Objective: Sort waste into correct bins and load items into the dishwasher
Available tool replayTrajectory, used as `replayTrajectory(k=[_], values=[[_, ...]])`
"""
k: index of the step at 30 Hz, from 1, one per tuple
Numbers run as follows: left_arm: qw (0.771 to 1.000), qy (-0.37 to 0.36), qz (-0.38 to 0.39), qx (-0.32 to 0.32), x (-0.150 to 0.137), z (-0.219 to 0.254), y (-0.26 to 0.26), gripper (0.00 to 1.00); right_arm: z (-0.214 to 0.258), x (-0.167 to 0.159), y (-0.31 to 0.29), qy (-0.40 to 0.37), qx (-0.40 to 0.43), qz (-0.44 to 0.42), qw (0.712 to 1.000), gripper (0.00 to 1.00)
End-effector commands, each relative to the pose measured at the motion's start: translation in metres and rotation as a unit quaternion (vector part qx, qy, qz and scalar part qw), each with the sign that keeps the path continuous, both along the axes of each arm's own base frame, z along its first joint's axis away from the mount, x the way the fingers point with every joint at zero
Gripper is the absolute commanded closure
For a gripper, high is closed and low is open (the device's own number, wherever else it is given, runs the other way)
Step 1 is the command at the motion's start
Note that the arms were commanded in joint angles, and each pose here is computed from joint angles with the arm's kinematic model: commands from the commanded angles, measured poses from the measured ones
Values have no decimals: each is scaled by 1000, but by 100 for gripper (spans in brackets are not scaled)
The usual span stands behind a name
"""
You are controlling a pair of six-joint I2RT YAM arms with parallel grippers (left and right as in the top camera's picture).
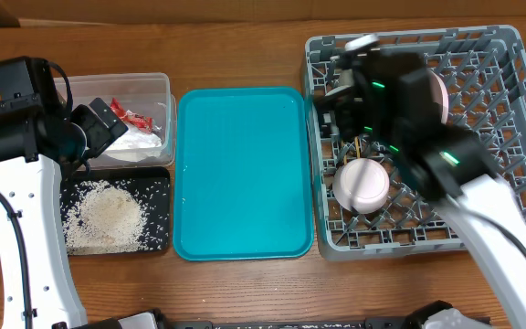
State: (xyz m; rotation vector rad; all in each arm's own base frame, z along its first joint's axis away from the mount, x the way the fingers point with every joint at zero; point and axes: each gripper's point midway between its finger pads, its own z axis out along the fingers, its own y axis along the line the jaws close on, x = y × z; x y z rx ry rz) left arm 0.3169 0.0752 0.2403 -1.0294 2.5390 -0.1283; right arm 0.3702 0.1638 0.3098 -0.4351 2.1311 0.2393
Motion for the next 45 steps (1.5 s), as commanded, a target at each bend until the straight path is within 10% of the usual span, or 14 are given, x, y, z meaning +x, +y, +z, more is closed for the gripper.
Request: replayTrajectory(k=[1, 10, 20, 45], values=[[1000, 2, 1, -3, 1, -2, 0, 0, 69, -27, -43, -91, 20, -49, 994, 0], [1000, 2, 1, -3, 1, -2, 0, 0, 108, -106, -121, -192, 56, -131, 971, 0], [1000, 2, 1, -3, 1, -2, 0, 0, 21, -173, -145, -218, 62, -154, 962, 0], [1000, 2, 1, -3, 1, -2, 0, 0, -101, -128, -143, -318, 140, -153, 925, 0]])
